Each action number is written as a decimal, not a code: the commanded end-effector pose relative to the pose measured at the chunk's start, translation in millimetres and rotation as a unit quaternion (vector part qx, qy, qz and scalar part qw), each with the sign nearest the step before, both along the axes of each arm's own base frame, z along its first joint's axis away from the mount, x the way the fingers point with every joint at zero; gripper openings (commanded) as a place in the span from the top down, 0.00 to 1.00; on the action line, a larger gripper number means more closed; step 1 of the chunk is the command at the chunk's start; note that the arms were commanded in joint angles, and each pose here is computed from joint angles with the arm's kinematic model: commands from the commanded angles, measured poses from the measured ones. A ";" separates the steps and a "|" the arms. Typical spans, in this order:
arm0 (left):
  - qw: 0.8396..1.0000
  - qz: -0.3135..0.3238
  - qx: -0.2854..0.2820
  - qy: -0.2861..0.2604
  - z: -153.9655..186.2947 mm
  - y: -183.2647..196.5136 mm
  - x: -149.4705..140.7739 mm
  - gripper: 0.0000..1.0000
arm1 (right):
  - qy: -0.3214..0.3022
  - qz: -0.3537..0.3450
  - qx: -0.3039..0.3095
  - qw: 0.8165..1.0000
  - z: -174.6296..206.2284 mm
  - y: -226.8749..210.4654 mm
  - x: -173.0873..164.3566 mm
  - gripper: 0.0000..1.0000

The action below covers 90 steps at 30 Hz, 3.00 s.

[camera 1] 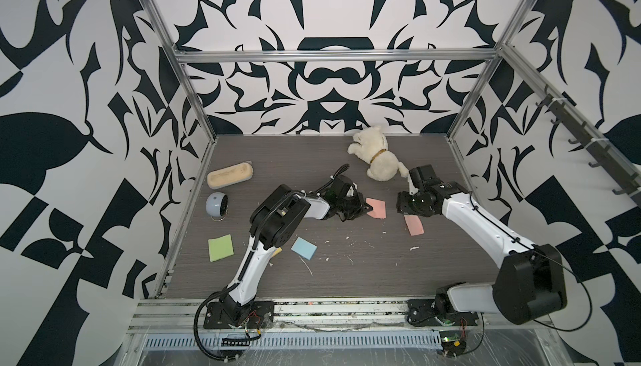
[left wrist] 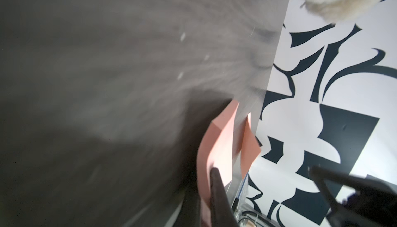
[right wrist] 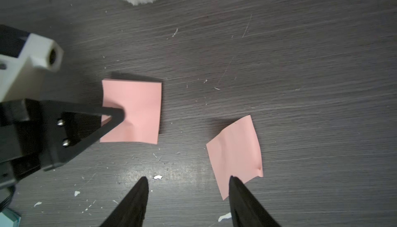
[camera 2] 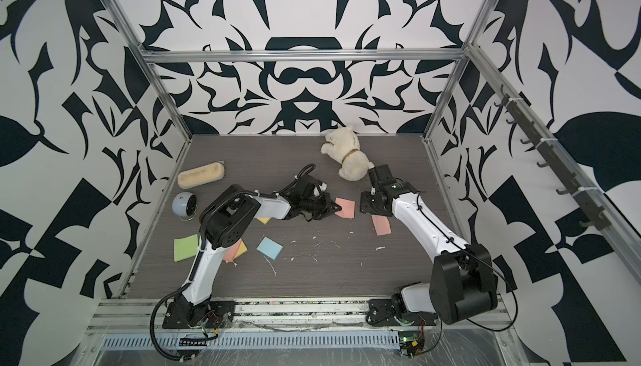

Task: Tear off pages from different memo pads
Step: Place the memo pad at the center of the board, then pick up the memo pad from the center of the board.

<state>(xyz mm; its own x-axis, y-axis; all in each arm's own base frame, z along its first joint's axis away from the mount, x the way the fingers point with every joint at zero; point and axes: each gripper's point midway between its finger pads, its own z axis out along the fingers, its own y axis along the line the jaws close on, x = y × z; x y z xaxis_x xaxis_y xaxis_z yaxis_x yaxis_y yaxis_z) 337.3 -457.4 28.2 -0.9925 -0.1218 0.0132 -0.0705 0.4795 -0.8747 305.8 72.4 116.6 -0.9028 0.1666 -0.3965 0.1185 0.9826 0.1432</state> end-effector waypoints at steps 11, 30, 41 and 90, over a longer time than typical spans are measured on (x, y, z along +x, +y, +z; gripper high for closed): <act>0.998 0.038 0.036 0.023 -33.2 9.0 35.1 0.89 | -0.019 -0.017 0.032 0.999 10.3 5.6 2.6 0.40; 0.981 0.007 0.175 -0.086 56.0 167.4 7.4 0.36 | -0.066 0.056 0.070 0.994 46.7 137.1 -15.1 0.51; 0.972 0.067 0.222 -0.019 64.3 280.9 -110.4 0.40 | 0.060 0.259 0.108 0.958 -23.3 288.9 -87.6 0.58; 0.973 0.067 0.209 0.068 -26.6 271.7 -169.4 0.81 | 0.136 0.247 0.232 0.931 -58.8 330.9 -107.1 0.85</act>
<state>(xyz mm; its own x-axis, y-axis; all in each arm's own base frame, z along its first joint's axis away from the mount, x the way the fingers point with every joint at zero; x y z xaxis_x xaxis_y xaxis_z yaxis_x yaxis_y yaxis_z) 180.1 -197.5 18.3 -0.9645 -0.2624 0.0289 -0.2178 0.7292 -0.6487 196.0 379.7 23.7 -0.9760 -0.2096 -0.0589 -0.2110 0.8441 0.4930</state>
